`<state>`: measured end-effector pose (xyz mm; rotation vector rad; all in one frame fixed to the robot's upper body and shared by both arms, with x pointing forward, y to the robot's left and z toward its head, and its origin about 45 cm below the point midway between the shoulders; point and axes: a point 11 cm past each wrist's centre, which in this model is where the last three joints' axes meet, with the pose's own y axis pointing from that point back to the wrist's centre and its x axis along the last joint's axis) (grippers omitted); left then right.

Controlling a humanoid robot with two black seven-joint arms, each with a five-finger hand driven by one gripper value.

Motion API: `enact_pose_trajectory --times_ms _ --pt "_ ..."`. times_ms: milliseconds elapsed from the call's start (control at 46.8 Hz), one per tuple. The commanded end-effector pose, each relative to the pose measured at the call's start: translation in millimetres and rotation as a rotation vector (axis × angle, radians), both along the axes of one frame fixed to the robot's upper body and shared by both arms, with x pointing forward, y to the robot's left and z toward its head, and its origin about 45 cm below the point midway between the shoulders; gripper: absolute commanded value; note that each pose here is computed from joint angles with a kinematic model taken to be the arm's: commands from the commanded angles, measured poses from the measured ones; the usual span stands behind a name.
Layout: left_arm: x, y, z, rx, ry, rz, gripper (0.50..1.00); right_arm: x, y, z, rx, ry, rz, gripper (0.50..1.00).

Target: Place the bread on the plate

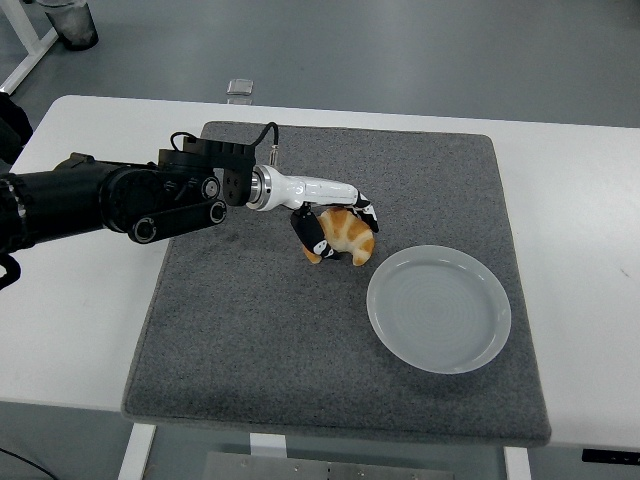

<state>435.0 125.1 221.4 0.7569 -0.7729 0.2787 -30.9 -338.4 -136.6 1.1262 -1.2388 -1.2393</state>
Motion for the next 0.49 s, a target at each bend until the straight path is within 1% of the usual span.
enact_pose_trajectory --times_ms 0,21,64,235,470 --pt "-0.3 -0.1 -0.2 0.001 0.001 -0.002 0.673 -0.1 0.1 0.0 0.0 0.0 0.001 0.952" --pt "0.0 0.5 -0.5 0.003 0.0 -0.001 0.624 0.0 -0.4 0.0 -0.001 0.0 0.0 0.952" --pt "-0.3 1.4 -1.8 0.012 -0.002 -0.004 0.504 0.0 0.2 0.0 0.0 0.0 0.0 0.952" --pt "-0.2 4.2 -4.7 0.039 -0.019 -0.015 0.5 0.0 0.2 0.0 0.0 0.0 0.0 0.952" --pt "4.0 2.6 2.9 0.029 -0.049 -0.012 0.5 0.0 0.1 0.0 0.0 0.0 0.0 0.952"
